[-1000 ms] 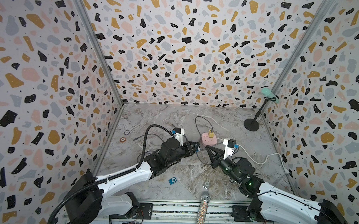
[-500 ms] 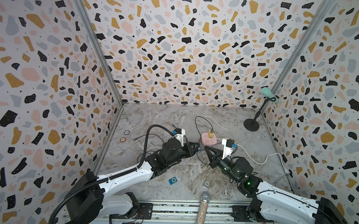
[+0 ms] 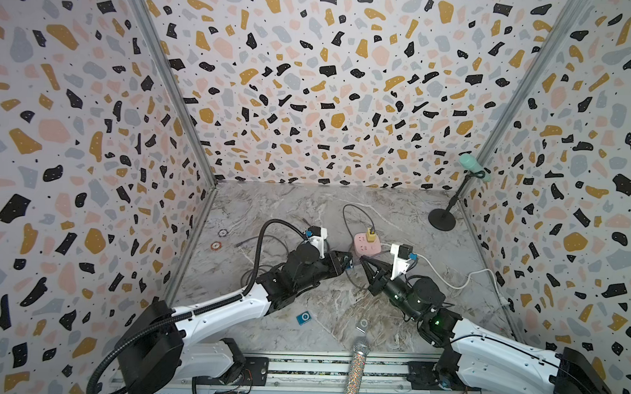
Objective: Charge mp3
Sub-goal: Insert the charging cable into the MP3 player.
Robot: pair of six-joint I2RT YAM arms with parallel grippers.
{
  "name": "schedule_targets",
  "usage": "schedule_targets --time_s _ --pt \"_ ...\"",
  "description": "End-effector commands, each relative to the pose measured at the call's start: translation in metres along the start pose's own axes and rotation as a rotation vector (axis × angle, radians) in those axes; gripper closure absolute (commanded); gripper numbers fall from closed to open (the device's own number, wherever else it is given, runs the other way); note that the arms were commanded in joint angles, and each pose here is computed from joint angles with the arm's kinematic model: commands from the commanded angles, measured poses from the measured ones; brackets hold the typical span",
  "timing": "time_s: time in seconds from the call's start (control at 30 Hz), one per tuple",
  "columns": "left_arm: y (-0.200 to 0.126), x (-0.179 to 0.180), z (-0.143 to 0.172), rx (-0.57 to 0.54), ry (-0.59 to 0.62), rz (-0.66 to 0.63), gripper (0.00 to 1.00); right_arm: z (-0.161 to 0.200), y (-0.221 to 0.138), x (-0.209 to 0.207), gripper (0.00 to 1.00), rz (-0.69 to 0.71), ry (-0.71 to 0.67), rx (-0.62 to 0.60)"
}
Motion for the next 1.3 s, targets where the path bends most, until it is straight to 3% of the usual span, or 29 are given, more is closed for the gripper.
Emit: schedule_targets --time_s 0.0,1.27 --pt "-0.003 -0.021 -0.013 -0.043 0.026 0.052 0.91 -0.012 -0.001 0.009 1.00 -0.020 -0.007 -0.033" --pt "0.000 -0.024 -0.012 -0.044 0.015 0.054 0.92 -0.004 -0.008 0.000 1.00 0.002 -0.021 -0.023"
Point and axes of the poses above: each gripper's point midway between its finger pads, its own y axis out along the fingers, its own x axis along the line the jaws close on, z = x × y, the point moved 3 cm from there along -y, back along the fingers, and after that the axes turned 4 degrees about y, right-handed, at the moved point
